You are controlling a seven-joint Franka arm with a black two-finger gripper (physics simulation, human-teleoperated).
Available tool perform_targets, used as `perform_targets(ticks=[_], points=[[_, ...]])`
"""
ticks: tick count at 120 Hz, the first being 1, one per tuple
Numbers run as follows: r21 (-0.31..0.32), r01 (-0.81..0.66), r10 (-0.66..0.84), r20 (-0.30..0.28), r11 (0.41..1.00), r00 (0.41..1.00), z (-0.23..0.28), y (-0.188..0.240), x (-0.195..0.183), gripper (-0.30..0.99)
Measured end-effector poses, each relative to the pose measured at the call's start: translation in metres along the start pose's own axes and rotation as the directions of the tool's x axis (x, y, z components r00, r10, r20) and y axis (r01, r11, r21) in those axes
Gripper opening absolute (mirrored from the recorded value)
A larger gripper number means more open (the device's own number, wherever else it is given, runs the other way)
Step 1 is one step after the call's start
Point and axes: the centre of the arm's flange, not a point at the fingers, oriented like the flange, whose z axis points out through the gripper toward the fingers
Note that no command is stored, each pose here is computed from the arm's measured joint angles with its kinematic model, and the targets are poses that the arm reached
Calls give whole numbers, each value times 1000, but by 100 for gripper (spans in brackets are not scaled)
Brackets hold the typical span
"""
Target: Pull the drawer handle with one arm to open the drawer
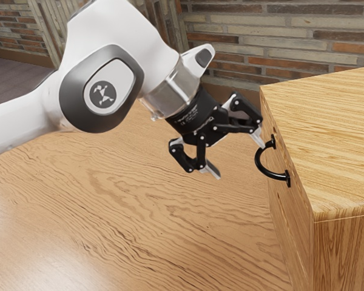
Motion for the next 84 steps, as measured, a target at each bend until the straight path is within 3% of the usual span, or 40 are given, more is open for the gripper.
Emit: perform_targets(ticks=[44, 84], points=[[8, 3, -4, 52, 1000, 999, 19, -6, -2, 69], [4, 14, -15, 45, 1000, 999, 5, -26, 1, 59]])
